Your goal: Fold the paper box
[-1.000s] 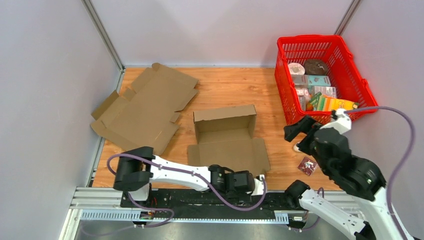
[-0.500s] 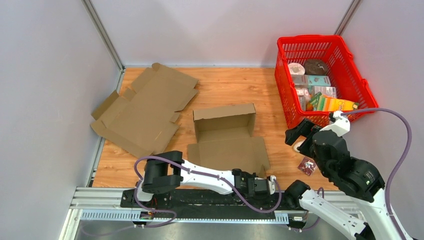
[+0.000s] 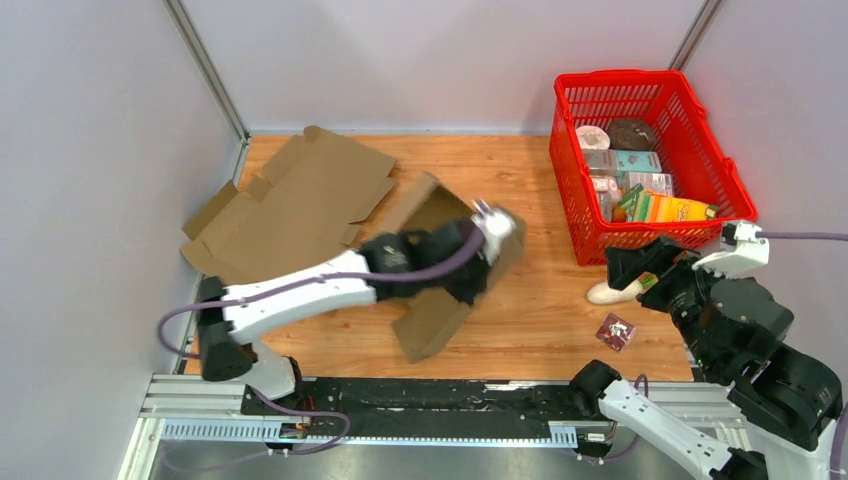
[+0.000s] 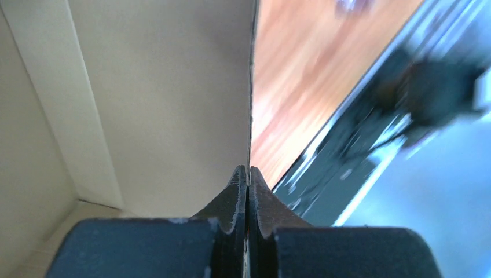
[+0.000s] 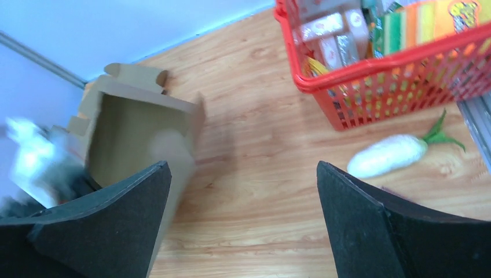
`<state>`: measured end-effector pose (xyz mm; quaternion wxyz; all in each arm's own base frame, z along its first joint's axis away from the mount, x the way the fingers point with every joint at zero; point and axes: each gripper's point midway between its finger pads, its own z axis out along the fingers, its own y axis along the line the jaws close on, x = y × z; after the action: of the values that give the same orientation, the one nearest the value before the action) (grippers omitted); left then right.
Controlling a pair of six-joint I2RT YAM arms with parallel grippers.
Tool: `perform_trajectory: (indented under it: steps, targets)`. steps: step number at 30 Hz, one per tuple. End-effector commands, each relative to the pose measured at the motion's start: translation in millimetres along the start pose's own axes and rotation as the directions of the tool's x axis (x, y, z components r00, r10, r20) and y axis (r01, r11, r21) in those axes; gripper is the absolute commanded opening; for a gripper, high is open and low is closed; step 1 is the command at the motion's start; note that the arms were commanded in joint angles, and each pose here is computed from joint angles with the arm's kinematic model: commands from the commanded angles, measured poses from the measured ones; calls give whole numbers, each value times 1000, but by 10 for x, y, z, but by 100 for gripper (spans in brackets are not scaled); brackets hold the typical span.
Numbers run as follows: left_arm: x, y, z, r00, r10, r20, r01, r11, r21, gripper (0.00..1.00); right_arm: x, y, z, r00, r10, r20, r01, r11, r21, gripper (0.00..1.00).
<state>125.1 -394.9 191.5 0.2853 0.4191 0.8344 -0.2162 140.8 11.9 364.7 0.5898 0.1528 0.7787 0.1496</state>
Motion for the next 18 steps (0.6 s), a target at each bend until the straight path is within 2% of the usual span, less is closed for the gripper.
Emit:
perform_trajectory:
  steps: [1, 2, 3, 4, 5, 7, 8, 9, 10, 12, 13, 15, 18]
  targets:
    - [-956, 264, -817, 809, -527, 260, 487, 849, 204, 0, 43, 442, 180, 978, -187, -91, 174, 975, -135, 100]
    - [-1023, 323, -922, 714, -650, 260, 593, 759, 267, 0, 199, 530, 271, 960, -242, -140, 217, 961, -174, 100]
    - [-1137, 597, -962, 617, -728, 299, 669, 685, 288, 0, 310, 748, 278, 949, -269, -166, 214, 933, -289, 100]
    - [-1315, 692, -1054, 522, -784, 336, 698, 619, 360, 0, 407, 828, 301, 922, -344, -176, 267, 897, -353, 100]
    - [-1331, 808, -1075, 405, -854, 328, 755, 514, 407, 0, 525, 913, 359, 901, -381, -207, 280, 876, -393, 100]
    - [-1425, 1232, -1223, 206, -870, 449, 811, 408, 418, 0, 713, 1076, 364, 863, -449, -231, 289, 814, -503, 100]
    - [-1423, 1345, -1238, 130, -878, 461, 833, 349, 429, 0, 803, 1177, 328, 845, -474, -249, 271, 779, -566, 100]
    - [-1420, 1438, -1264, 84, -877, 474, 844, 315, 433, 0, 813, 1271, 328, 847, -482, -225, 266, 750, -606, 100]
    - [-1384, 1614, -1286, -8, -872, 489, 865, 239, 441, 0, 817, 1319, 317, 843, -500, -198, 277, 719, -637, 100]
    - [-1281, 1780, -1262, -98, -857, 505, 883, 159, 441, 0, 808, 1448, 275, 840, -517, -166, 276, 670, -689, 100]
    - [-1248, 1890, -1270, -161, -835, 526, 886, 112, 449, 0, 831, 1478, 304, 830, -532, -168, 283, 660, -696, 100]
    - [-1256, 1985, -1280, -179, -816, 550, 891, 102, 441, 0, 847, 1510, 331, 813, -564, -146, 318, 640, -700, 100]
    - [-1307, 2073, -1298, -176, -796, 579, 909, 94, 407, 0, 850, 1570, 388, 789, -604, -109, 377, 617, -691, 100]
